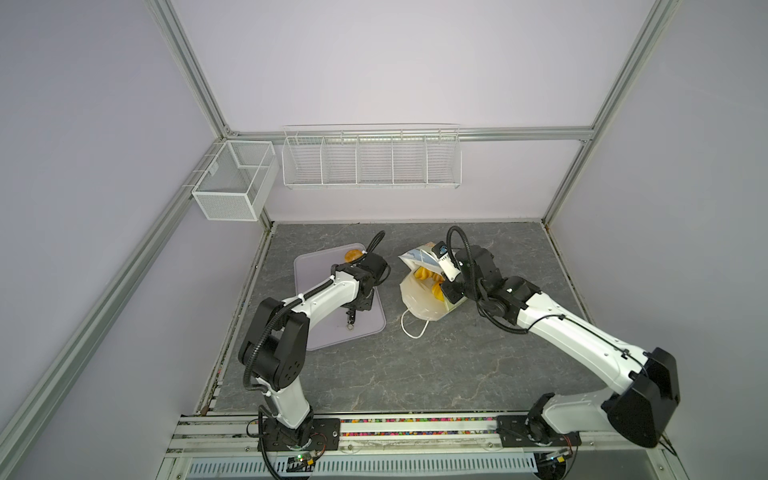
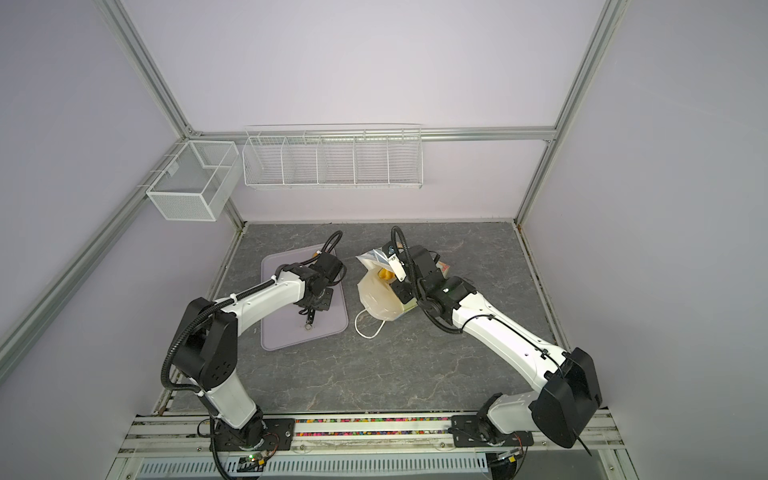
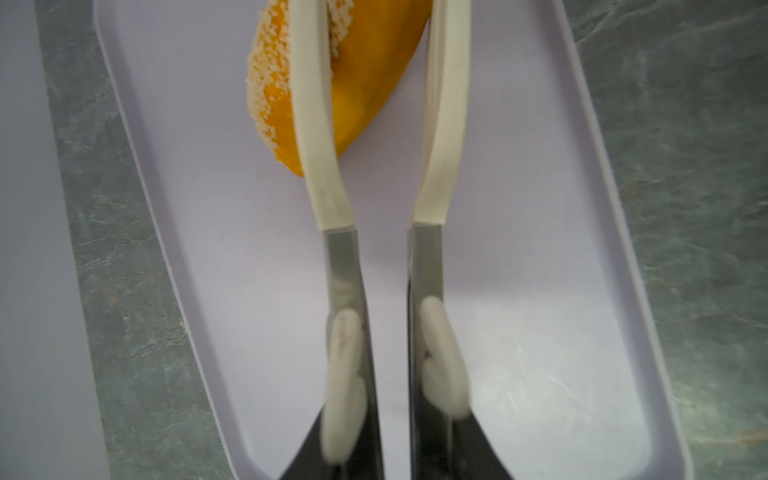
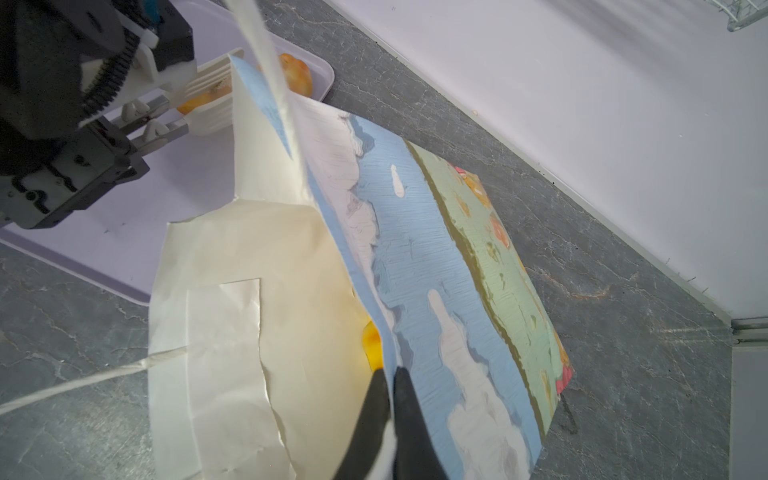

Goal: Take the fake bread out of the paper bag
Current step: 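Carry the sugar-coated bread to the tray and release it with the tongs, then move the tongs back into the bag opening with the left gripper, then pinch a round brown bun inside the bag with the tongs, then pull the brown bun out of the bag toward the tray with the tongs, then lower the brown bun onto the tray and open the tongs, left gripper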

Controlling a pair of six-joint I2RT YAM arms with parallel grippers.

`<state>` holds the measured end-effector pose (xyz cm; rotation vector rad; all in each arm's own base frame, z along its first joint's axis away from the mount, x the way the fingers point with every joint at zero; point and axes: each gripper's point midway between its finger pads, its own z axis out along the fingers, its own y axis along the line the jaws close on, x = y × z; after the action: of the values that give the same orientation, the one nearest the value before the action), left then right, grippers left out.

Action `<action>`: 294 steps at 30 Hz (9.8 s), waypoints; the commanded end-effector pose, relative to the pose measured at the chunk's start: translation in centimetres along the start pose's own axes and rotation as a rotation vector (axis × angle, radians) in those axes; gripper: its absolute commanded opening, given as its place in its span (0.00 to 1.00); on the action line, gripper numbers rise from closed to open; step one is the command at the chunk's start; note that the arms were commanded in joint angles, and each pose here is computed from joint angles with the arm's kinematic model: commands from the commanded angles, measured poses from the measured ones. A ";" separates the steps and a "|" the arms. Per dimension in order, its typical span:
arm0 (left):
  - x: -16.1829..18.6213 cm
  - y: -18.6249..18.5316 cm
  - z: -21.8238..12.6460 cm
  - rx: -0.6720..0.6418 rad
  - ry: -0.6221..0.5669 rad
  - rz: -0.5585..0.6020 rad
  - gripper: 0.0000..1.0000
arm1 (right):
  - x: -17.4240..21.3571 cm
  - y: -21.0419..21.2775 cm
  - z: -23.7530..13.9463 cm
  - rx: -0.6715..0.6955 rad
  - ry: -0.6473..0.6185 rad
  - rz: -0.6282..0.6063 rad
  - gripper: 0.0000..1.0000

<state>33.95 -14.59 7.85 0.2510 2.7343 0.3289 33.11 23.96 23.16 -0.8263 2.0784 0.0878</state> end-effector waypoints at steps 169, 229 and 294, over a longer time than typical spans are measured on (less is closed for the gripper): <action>0.6 -16.8 -21.7 1.083 -0.058 -0.095 0.05 | -1.2 -1.0 -2.2 0.025 -0.168 0.066 0.07; 1.1 -5.3 -27.1 0.901 -0.309 -0.104 0.00 | -3.3 -0.9 1.8 0.043 -0.104 0.094 0.07; -2.5 19.1 -7.9 -0.091 -0.006 -0.261 0.00 | -3.7 -3.9 -2.3 0.115 -0.148 0.070 0.07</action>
<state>34.73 0.11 20.10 -0.1503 2.7149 0.2478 35.43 22.45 27.54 -0.6740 1.9788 0.0684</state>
